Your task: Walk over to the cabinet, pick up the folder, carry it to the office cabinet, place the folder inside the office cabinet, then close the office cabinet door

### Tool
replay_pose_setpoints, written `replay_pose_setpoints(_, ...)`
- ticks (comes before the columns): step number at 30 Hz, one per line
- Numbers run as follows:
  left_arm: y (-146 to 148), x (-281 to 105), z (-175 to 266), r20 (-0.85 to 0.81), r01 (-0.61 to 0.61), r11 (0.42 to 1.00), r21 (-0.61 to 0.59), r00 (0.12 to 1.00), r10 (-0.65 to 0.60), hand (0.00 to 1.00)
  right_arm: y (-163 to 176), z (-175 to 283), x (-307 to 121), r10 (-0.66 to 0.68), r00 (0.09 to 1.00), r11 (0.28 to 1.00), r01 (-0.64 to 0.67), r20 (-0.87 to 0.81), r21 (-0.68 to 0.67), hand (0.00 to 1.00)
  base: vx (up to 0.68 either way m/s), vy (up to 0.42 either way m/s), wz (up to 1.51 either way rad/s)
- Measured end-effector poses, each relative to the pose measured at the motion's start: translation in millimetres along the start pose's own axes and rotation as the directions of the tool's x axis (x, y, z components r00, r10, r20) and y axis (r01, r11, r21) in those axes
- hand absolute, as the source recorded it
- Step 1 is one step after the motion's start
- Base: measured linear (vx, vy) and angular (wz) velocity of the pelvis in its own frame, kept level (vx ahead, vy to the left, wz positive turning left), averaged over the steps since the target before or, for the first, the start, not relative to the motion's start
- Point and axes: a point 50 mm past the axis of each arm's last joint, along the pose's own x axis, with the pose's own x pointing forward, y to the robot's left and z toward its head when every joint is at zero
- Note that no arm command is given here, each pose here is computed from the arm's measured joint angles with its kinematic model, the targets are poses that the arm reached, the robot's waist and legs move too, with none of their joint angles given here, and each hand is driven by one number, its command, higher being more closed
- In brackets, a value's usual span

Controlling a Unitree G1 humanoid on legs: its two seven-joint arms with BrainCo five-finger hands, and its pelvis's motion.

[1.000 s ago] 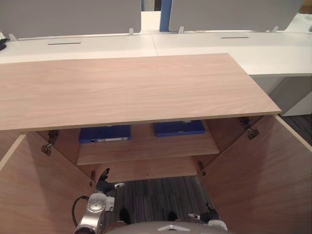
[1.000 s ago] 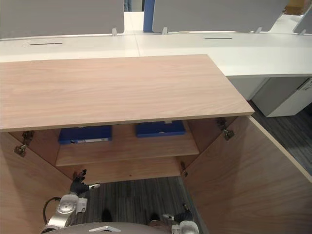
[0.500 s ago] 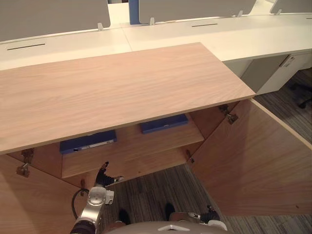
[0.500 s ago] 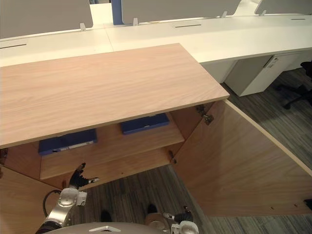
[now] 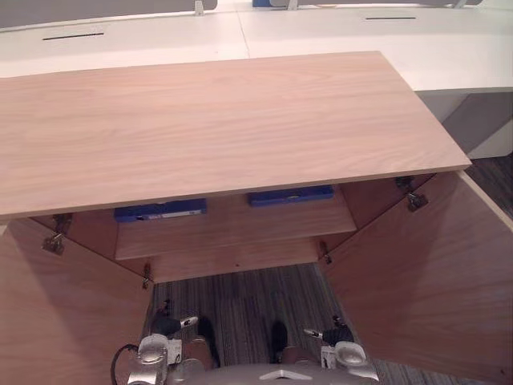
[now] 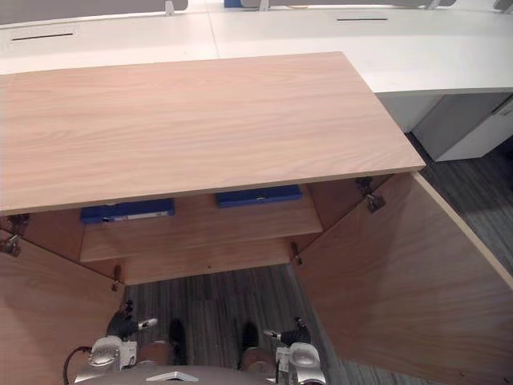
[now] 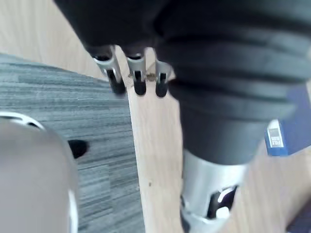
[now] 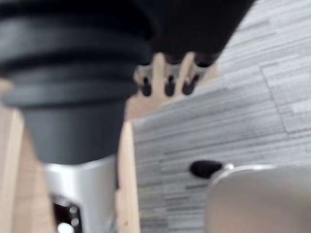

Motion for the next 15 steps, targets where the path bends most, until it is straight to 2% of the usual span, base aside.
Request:
replay_pose_setpoints(7, -5.3, -2.5, -9.5, -0.049, -0.01, 1.0, -0.004, 0.999, 0.01, 0.0, -9.9, -13.4, -2.5, -0.046, 0.998, 0.998, 0.048, -0.043, 0.045, 0.0, -0.06, -0.002, -0.08)
replay_pose_setpoints(15, -7.7, -2.7, -19.4, -0.101, 0.006, 0.998, 0.066, 0.995, 0.001, 0.0, -18.9, -36.1, -8.1, -0.077, 0.989, 0.994, 0.086, -0.124, 0.071, 0.0, 0.05, 0.017, -0.25)
